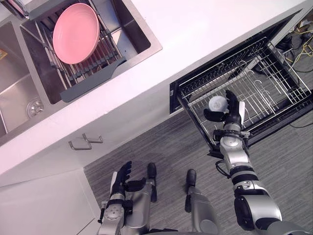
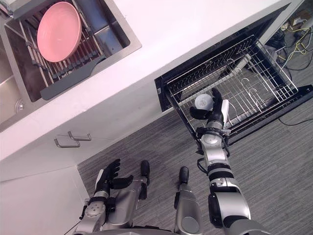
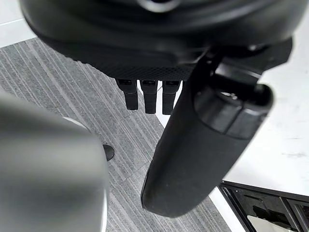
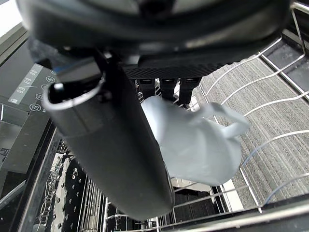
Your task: Walk over to the sink, pick up the cup, carry it to the dishwasher, place the cup inside the dishwasher, then close the dishwasher door
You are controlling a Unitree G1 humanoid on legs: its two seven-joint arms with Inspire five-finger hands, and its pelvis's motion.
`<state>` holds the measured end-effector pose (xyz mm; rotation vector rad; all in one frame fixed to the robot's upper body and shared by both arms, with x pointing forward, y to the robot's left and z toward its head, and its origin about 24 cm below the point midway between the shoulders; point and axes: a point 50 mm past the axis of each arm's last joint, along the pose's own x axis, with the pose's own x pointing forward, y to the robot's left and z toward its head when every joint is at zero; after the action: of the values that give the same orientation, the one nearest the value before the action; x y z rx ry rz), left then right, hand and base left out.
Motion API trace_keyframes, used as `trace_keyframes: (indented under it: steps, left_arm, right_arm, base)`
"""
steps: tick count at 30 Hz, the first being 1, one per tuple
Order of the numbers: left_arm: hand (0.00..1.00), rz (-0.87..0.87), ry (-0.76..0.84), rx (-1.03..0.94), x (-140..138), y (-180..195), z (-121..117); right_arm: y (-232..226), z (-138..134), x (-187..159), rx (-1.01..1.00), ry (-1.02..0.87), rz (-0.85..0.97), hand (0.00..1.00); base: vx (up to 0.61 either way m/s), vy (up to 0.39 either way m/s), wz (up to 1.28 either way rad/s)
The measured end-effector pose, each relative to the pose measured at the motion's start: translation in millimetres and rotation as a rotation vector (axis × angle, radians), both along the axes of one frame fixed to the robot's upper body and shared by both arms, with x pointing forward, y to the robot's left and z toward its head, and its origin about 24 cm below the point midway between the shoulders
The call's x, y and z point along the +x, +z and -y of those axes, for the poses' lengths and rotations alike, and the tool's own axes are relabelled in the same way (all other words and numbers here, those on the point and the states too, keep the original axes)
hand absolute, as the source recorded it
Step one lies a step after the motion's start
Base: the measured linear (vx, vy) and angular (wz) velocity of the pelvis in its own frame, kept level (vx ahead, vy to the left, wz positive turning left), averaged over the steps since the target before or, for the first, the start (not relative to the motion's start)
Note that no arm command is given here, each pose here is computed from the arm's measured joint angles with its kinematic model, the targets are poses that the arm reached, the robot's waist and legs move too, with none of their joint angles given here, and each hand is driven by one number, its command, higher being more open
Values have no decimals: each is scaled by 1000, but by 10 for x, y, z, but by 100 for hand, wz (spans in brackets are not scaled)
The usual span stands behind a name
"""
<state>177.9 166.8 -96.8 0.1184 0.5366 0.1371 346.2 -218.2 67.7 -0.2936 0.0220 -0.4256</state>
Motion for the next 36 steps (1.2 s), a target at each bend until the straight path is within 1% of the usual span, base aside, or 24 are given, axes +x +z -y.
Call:
trace_keyframes:
  steps: [5,12,19,23,27,30,34,36]
  left_arm:
    - [90,-1,-1,-2,-1,-2,8]
    - [90,-4,-10,-3,1,-4,22]
    - [90,-34,-18,1,-22,-38,7]
    - [90,-72,-33,29,-70,-86,-69]
    - [90,-146,-31,52,-169,-195,-129]
    - [90,-188,-14,46,-245,-255,-157]
    - [90,-254,17,34,-422,-349,-198]
    - [90,-272,21,32,-459,-375,-198]
  right_arm:
    - [29,-50,-15,12,9,26,90]
    - [58,-82,-155,22,14,86,90]
    - [110,-150,-479,48,19,189,90]
    - [79,-202,-706,74,26,226,90]
    - [-92,-241,-933,94,49,188,90]
    - [-192,-293,-1030,114,73,152,90]
    - [-288,-495,-1202,155,170,117,90]
    - [-296,-543,-1240,167,186,114,90]
  base:
    - [-6,-5,-2]
    - [0,0,0]
    - [14,-5,0]
    - [52,-10,2]
    - [54,7,7]
    - [10,10,5]
    - [-36,-3,2]
    - [-40,-5,9]
